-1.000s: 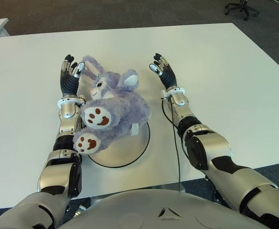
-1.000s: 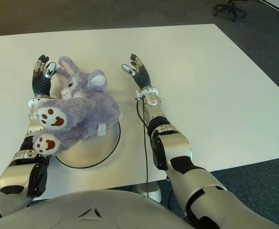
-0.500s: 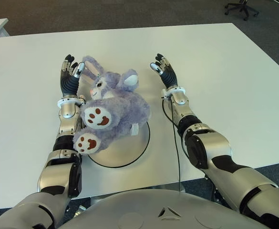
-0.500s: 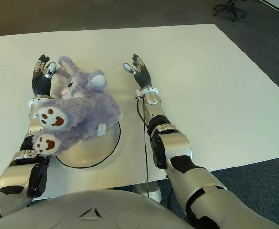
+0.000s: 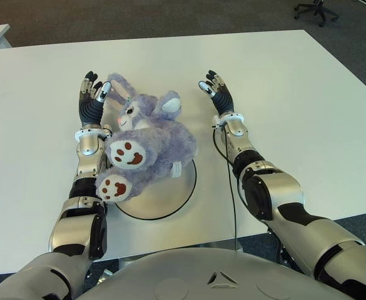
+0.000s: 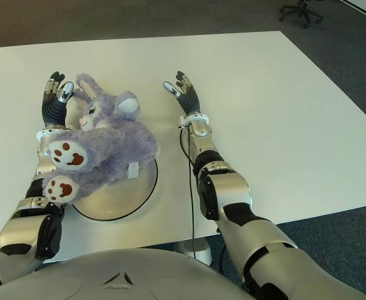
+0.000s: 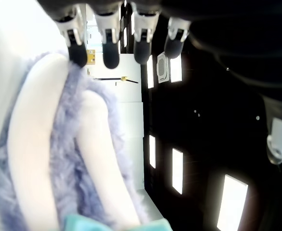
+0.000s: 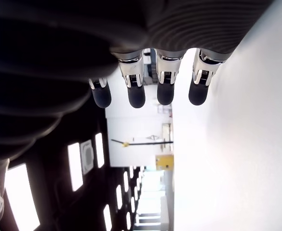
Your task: Put the doll into the plate.
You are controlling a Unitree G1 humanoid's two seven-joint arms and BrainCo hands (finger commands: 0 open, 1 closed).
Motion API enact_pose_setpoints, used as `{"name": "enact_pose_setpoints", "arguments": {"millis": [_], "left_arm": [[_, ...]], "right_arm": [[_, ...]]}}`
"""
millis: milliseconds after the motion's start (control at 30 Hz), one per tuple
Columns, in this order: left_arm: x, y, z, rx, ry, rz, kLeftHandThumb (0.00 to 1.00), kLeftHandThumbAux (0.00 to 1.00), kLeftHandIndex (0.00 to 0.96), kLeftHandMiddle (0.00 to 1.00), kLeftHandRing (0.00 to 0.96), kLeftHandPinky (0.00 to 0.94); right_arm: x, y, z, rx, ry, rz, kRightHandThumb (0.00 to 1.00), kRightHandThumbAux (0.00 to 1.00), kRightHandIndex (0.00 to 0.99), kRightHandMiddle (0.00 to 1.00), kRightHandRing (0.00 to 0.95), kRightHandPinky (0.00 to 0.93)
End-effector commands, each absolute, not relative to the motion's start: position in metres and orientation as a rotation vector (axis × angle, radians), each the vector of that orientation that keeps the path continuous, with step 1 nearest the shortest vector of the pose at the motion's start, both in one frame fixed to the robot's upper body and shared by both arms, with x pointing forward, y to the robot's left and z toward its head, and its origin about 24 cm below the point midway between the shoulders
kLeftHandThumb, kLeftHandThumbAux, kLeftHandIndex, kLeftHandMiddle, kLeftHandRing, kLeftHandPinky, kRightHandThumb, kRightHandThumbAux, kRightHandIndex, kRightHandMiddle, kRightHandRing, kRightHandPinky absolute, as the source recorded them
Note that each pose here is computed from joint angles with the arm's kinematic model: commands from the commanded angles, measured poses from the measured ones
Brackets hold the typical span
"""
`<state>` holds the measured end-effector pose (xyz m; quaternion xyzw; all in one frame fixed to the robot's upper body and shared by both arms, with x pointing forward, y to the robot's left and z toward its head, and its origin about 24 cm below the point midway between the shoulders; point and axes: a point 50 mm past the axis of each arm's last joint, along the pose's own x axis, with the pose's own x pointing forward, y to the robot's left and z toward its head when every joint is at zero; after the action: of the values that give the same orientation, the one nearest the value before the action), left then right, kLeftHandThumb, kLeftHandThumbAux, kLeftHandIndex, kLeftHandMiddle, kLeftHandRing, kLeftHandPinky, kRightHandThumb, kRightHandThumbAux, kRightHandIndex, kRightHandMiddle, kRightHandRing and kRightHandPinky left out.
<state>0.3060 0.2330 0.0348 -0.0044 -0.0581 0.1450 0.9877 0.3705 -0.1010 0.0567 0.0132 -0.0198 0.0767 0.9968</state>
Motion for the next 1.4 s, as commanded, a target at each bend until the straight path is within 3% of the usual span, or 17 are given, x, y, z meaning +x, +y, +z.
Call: {"name": "enact_pose_setpoints", "arguments": {"millis": [33, 1400], "left_arm": [[0.2527, 0.2261, -0.0404, -0.007, 0.179, 0.29, 0.0, 0.477, 0.0, 0.083, 0.096, 0.113], [0.2551, 0.2262, -0.0394, -0.013, 0.182, 0.287, 0.0, 0.482, 0.0, 0.095, 0.102, 0.114]], "right_arm": [[0.3622, -0.0997, 0.0362, 0.076, 0.057, 0.143, 0.0, 0.561, 0.011, 0.0, 0.0, 0.0], [0.3604, -0.1013, 0.0275, 0.075, 0.128, 0.107, 0.037, 0.698, 0.0, 0.013, 0.002, 0.007]]}}
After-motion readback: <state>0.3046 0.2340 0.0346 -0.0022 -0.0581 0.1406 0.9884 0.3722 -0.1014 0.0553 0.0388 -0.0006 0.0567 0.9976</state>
